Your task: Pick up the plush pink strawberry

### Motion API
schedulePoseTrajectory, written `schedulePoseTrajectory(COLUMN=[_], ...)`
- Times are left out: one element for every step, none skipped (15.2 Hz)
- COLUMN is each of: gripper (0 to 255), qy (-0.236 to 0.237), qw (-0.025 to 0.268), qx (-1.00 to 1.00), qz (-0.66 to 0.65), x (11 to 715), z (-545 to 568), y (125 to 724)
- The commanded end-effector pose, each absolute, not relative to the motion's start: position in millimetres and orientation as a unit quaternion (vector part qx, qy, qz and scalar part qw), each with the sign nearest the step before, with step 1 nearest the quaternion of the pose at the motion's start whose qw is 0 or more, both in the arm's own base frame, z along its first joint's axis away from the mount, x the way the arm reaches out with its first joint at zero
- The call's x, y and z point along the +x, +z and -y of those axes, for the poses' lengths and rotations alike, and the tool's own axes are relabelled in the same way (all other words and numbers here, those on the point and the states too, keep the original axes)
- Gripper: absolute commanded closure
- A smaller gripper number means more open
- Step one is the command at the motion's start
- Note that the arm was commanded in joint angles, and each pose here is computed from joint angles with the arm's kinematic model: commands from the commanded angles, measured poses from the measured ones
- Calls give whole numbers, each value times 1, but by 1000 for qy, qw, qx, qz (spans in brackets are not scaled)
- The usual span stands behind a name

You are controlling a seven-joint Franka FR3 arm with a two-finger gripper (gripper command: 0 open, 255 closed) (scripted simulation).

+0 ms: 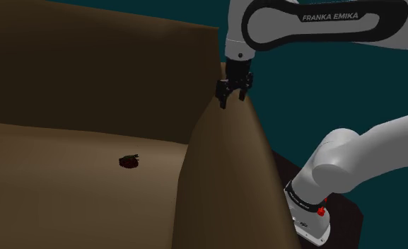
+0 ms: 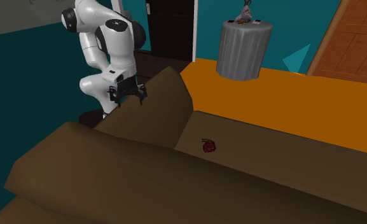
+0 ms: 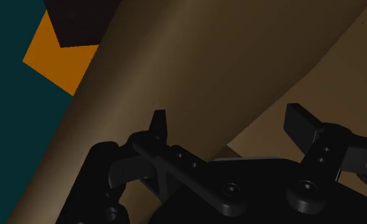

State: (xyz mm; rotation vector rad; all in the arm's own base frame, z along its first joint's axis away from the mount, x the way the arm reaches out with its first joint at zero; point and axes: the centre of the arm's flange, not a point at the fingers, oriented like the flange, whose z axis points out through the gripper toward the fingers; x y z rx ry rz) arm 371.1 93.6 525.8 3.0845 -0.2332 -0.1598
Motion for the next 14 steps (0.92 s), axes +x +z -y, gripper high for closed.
schedulePoseTrajectory(gripper=[0,0,0,0,0,0,0,0,0,0,0,0,0,0], qy=[-55,-56,-58,-59,-61,-62,-64,-65,-67,-68,-70,-71,-73,-74], qw=[20,19,18,17,16,15,14,13,12,11,10,9,8,7], qx=[995,995,995,995,995,995,995,995,995,995,995,995,995,995], qz=[75,74,74,74,73,73,72,72,71,71,70,70,69,69], x=[385,392,398,405,412,418,425,431,438,444,451,457,464,470], z=[-111,-121,-130,-140,-149,-159,-168,-178,-188,-197,-207,-216,-226,-236], y=[511,505,498,492,486,480,473,467,461,454,448,442,435,429])
